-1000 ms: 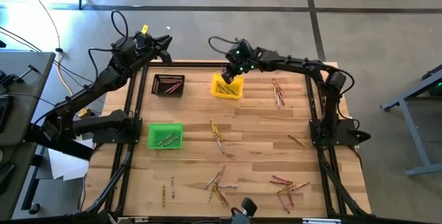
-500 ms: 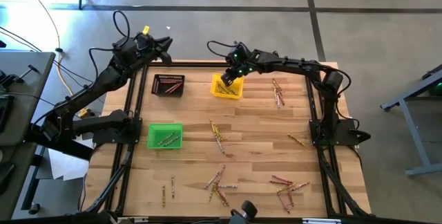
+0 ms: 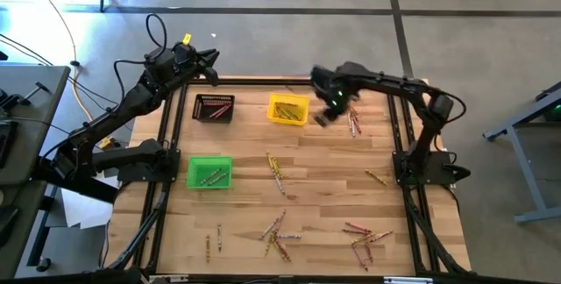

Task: Sort crayons
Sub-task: Put the red crayon into the black bin

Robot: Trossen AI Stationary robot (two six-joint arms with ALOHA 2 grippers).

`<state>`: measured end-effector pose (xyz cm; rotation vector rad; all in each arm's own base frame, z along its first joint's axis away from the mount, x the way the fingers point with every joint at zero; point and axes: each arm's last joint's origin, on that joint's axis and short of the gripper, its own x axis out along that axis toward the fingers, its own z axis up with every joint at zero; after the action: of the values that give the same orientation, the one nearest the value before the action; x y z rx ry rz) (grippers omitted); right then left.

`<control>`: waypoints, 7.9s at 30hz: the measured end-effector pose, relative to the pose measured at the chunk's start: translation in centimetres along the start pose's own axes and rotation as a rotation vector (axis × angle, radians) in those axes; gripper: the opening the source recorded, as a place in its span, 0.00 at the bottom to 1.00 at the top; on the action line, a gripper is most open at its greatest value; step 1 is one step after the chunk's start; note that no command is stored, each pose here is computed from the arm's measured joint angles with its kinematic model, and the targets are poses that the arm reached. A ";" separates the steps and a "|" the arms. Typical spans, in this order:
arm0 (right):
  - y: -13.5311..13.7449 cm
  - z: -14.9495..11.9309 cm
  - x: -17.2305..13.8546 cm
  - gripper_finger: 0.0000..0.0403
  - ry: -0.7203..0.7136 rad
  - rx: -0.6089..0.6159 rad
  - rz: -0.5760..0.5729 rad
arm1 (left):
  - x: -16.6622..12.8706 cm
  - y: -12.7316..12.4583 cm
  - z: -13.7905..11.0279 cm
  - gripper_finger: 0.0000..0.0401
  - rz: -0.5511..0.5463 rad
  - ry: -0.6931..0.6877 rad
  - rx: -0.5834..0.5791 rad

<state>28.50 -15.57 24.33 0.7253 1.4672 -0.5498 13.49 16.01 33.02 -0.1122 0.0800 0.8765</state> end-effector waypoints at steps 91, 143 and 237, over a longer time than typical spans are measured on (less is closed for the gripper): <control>12.9 -29.8 13.8 0.32 -0.039 -0.449 0.234 | -0.7 -5.3 -0.3 0.12 -0.402 0.065 -0.217; 15.0 -28.3 14.6 0.32 0.022 -0.184 0.158 | -0.8 -5.5 -0.7 0.12 -0.408 0.102 -0.195; 9.6 -10.6 7.5 0.00 -0.800 0.239 0.067 | 0.6 -8.8 -3.3 0.12 -0.463 0.289 -0.244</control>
<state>28.63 -0.58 18.21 0.6268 0.6380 -0.8509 20.53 10.43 30.25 -0.4675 0.2081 0.3993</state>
